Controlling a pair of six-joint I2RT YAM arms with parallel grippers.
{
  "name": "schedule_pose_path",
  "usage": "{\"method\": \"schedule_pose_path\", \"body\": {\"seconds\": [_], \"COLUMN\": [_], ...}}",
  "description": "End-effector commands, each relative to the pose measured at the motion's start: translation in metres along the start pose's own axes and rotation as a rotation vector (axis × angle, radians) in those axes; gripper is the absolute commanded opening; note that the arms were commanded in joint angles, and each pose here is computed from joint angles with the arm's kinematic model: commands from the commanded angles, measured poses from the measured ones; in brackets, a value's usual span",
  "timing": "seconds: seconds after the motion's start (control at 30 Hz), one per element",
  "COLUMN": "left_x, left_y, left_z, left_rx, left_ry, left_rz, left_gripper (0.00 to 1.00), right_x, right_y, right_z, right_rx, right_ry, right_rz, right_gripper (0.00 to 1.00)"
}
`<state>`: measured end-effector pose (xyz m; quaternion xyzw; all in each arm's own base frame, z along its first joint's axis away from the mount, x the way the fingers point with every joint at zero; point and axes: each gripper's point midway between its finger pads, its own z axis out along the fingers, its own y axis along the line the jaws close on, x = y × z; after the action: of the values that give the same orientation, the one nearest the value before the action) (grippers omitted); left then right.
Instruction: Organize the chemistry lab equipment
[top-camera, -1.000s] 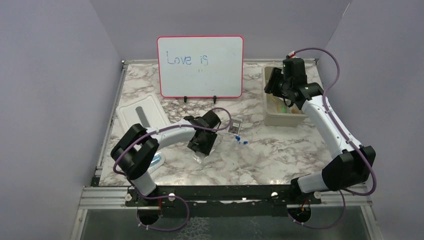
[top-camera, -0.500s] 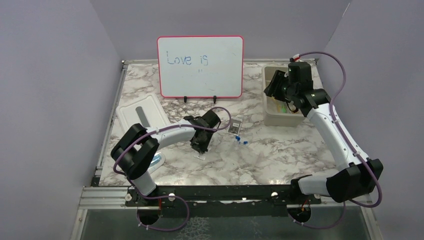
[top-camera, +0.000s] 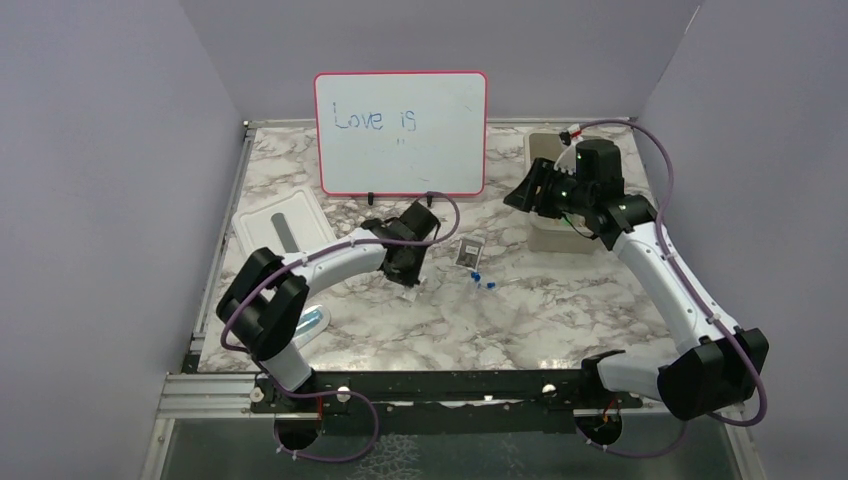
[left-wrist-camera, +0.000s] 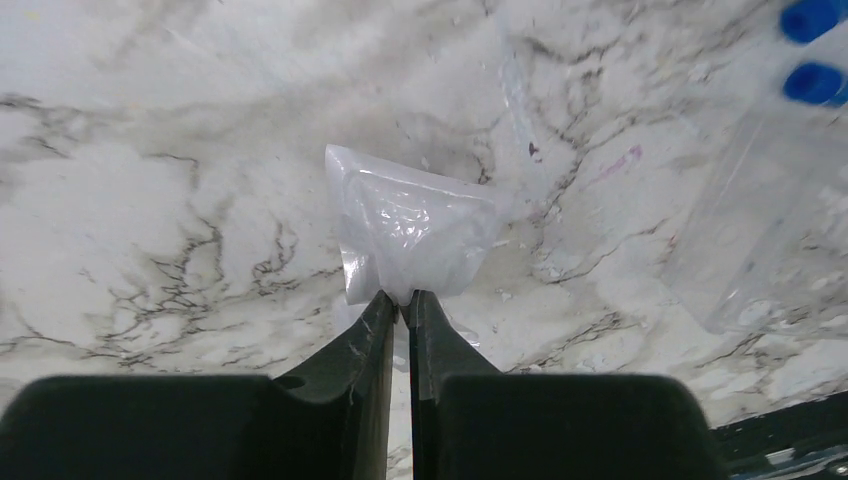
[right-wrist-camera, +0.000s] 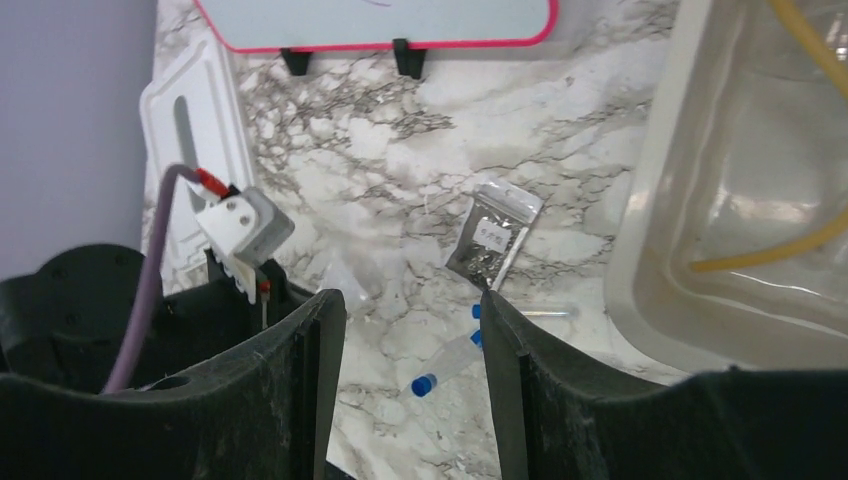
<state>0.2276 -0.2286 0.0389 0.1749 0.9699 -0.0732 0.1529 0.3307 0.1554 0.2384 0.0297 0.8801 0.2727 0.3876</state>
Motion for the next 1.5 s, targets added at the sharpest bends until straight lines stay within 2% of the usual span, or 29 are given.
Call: {"method": "schedule_pose_path", "body": {"seconds": [0.0, 0.23, 0.43, 0.63, 0.83, 1.07, 1.13, 1.33, 1.43, 1.47], "left_x": [-0.055, -0.118, -0.156, -0.167, -0.167, -0.17, -0.17, -0.168, -0.169, -0.17], "left_y": [-0.002, -0.012, -0.034, -0.049, -0.05, -0.05, -0.051, -0.048, -0.047, -0.046], "left_z": [-0.035, -0.082, -0.116, -0.133, -0.14, -0.147, -0.147, -0.146, -0.148, -0.15], "left_rx": [0.067, 0.231, 0.36, 0.448, 0.463, 0.481, 0.485, 0.494, 0.496, 0.496], "left_ry": [-0.171, -0.318, -0.42, -0.456, -0.476, -0.499, -0.5, -0.495, -0.503, -0.509], "left_rz": [-0.088, -0.202, -0.204, -0.192, -0.188, -0.183, -0.18, -0.18, -0.18, -0.181], "left_gripper": [0.02, 0.03, 0.05, 0.05, 0.05, 0.06, 0.06, 0.06, 0.1, 0.14], "right_x": [0.007, 0.037, 0.056, 0.046, 0.029, 0.039, 0.038, 0.031, 0.027, 0.025], "right_y": [0.028, 0.041, 0.077, 0.108, 0.11, 0.113, 0.117, 0.124, 0.126, 0.127], "right_z": [-0.003, 0.013, 0.036, 0.061, 0.071, 0.085, 0.086, 0.084, 0.081, 0.079], "right_rx": [-0.172, -0.272, -0.328, -0.414, -0.399, -0.428, -0.451, -0.507, -0.523, -0.531], "right_ry": [0.02, 0.133, 0.188, 0.127, 0.058, 0.116, 0.118, 0.07, 0.035, 0.024], "right_rz": [-0.028, -0.001, 0.025, 0.108, 0.119, 0.151, 0.151, 0.14, 0.128, 0.12], "right_gripper": [0.56, 0.57, 0.57, 0.57, 0.52, 0.51, 0.46, 0.24, 0.12, 0.08]}}
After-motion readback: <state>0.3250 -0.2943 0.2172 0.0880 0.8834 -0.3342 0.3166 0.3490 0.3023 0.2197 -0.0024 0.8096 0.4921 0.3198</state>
